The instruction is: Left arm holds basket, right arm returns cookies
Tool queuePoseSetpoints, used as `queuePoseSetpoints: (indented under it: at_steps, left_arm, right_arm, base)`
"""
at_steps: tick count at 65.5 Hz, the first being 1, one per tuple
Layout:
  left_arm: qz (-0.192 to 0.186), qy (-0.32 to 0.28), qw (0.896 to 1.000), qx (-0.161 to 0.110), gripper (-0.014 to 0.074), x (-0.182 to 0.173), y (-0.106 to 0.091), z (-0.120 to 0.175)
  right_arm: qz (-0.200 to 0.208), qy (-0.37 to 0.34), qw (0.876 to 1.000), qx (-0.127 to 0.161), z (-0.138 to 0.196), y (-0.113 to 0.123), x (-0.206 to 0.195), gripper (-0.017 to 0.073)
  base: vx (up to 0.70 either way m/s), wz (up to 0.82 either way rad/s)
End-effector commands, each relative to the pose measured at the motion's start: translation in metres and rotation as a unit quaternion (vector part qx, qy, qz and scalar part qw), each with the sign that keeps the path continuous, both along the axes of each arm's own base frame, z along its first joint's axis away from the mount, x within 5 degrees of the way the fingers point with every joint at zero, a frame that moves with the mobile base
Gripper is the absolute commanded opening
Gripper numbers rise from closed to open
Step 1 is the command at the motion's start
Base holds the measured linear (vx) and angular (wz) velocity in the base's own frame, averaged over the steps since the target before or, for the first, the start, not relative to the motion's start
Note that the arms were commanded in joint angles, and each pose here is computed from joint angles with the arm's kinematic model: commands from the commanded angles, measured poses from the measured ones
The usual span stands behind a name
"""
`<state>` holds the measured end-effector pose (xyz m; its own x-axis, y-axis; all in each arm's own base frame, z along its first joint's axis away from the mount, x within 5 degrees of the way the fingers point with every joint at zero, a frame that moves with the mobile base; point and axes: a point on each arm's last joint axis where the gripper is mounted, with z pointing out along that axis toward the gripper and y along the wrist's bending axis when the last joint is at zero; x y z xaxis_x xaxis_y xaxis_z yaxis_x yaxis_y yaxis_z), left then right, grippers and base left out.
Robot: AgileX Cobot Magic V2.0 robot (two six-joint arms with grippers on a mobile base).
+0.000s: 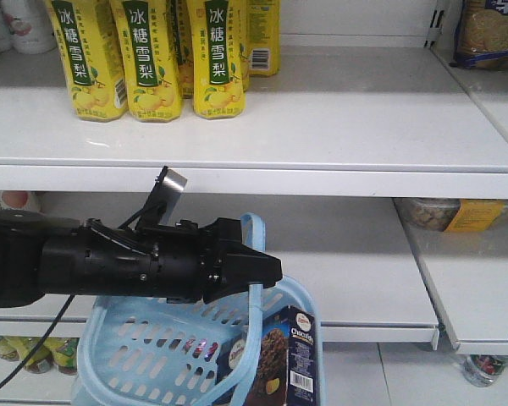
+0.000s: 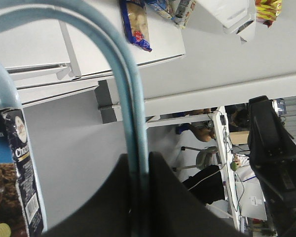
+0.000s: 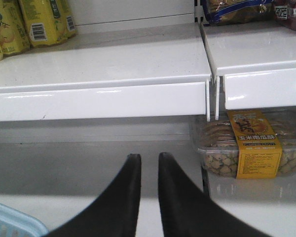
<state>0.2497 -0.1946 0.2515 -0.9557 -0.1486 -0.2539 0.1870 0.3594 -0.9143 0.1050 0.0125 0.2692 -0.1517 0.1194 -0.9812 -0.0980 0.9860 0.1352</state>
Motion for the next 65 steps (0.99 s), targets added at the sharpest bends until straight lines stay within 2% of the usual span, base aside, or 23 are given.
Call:
queuePoseSetpoints:
  at_steps: [1, 15, 22, 30, 40, 45, 49, 52, 58, 65]
  left_arm:
    - [0.02, -0.046, 0.998, -0.042, -0.0003, 0.003, 0.0, 0.028]
    - [0.02, -0.046, 0.998, -0.042, -0.0003, 0.003, 0.0, 0.028]
    - [0.02, -0.046, 0.998, -0.042, -0.0003, 0.003, 0.0, 0.028]
    - [0.02, -0.046, 0.998, -0.042, -0.0003, 0.003, 0.0, 0.028]
    - [0.02, -0.046, 0.998, -0.042, -0.0003, 0.003, 0.0, 0.028]
    - [0.019, -0.046, 0.998, -0.042, -0.0003, 0.003, 0.0, 0.028]
    - [0.019, -0.046, 0.998, -0.042, -0.0003, 0.003, 0.0, 0.028]
    - [0.019, -0.046, 0.998, -0.042, -0.0003, 0.003, 0.0, 0.028]
    - [0.019, -0.046, 0.998, -0.042, -0.0003, 0.003, 0.0, 0.028]
    - [0.019, -0.046, 0.998, -0.042, -0.0003, 0.003, 0.0, 0.028]
  right_arm:
    - [0.001, -0.052, 0.999, 0.005, 0.018, 0.0, 0.002, 0.0189]
    - [0.001, -0.051, 0.999, 0.008, 0.018, 0.0, 0.002, 0.0403]
    - [0.0, -0.046, 0.999, 0.016, 0.017, 0.0, 0.002, 0.047]
    - [-0.004, -0.034, 0.998, 0.049, 0.016, 0.0, 0.002, 0.0491]
    - [-0.005, 0.044, 0.993, 0.108, 0.012, 0.004, 0.011, 0.049]
    - [0.015, 0.08, 0.986, 0.143, 0.014, 0.012, 0.019, 0.049]
    - [0.046, 0.105, 0.981, 0.157, 0.014, 0.024, 0.026, 0.049]
    - [0.071, 0.122, 0.978, 0.152, 0.014, 0.033, 0.031, 0.049]
    - [0.133, 0.167, 0.969, 0.124, 0.01, 0.059, 0.04, 0.049]
    - [0.18, 0.232, 0.951, 0.096, -0.003, 0.086, 0.048, 0.049]
  base:
    - [0.0, 0.0]
    - [0.0, 0.0]
    - [0.0, 0.0]
    - [0.0, 0.0]
    - [0.0, 0.0]
    - [0.0, 0.0]
    - [0.0, 0.0]
    - [0.0, 0.0]
    - [0.0, 0.0]
    - [0.0, 0.0]
